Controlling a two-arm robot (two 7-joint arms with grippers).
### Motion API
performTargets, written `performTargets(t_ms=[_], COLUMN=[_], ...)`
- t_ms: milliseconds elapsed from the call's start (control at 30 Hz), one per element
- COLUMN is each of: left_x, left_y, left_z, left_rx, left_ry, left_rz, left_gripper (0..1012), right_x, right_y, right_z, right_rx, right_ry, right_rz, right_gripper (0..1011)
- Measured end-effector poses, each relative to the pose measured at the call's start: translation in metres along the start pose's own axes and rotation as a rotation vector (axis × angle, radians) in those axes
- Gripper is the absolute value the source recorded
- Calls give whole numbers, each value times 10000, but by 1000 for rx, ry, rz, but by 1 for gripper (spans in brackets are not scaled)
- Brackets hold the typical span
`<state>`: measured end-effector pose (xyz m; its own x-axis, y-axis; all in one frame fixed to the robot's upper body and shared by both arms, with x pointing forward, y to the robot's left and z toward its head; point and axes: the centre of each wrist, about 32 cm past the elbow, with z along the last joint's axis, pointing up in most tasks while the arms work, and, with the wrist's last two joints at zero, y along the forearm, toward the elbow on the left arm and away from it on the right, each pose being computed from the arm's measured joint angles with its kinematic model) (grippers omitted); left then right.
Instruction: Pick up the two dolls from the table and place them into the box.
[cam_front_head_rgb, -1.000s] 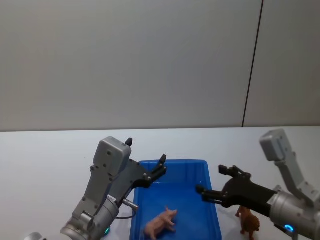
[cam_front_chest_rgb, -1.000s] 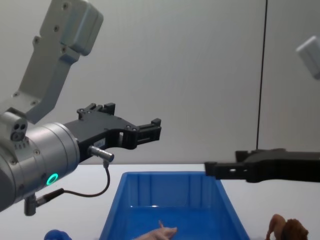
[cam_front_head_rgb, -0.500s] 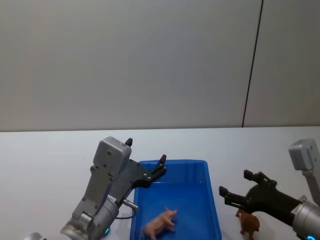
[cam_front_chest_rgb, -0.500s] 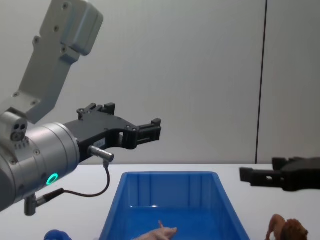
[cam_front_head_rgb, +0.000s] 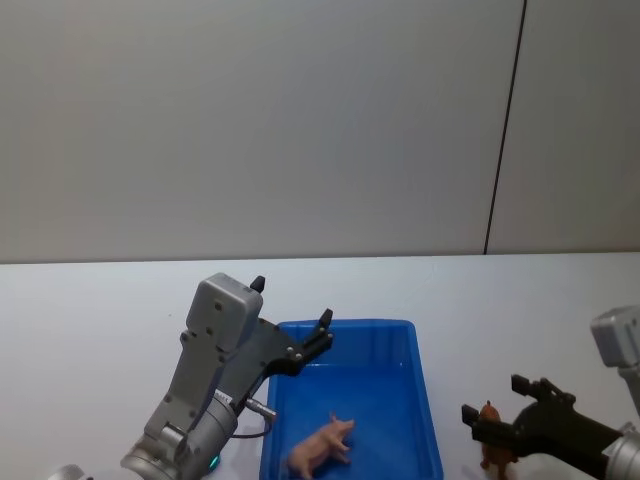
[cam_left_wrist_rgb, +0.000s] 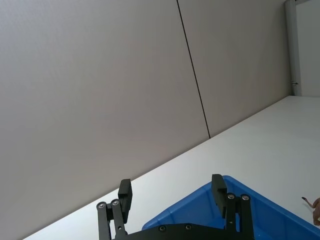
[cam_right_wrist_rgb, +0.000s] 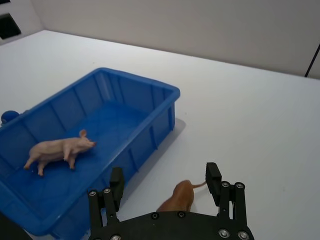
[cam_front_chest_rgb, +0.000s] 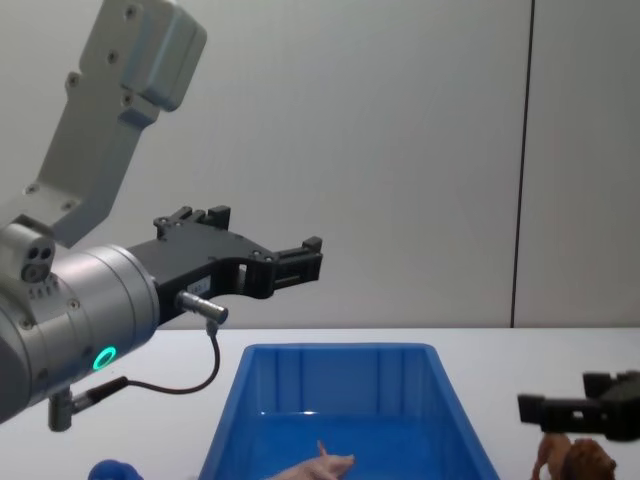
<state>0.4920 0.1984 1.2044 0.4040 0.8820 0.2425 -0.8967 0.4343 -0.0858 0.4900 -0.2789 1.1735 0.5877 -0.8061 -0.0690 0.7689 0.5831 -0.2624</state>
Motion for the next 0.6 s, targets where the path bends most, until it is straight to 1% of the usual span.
performTargets(t_ms=[133, 467, 500, 533, 600], left_x=[0, 0, 0, 0, 0], left_y=[0, 0, 0, 0, 0], left_z=[0, 0, 0, 0, 0], left_rx=[0, 0, 0, 0, 0], left_ry=[0, 0, 0, 0, 0], left_rz=[0, 0, 0, 0, 0], left_gripper=[1002, 1001, 1001, 1001, 1002], right_x=[12, 11, 11, 8, 6], right_y=[2, 27, 28, 27, 24], right_z=[-56, -140, -143, -154, -165], right_rx=[-28, -66, -68, -74, -81], right_ry=[14, 36, 37, 39, 42], right_rz=[-6, -15, -16, -16, -17], right_gripper=[1001, 1001, 965, 965, 911])
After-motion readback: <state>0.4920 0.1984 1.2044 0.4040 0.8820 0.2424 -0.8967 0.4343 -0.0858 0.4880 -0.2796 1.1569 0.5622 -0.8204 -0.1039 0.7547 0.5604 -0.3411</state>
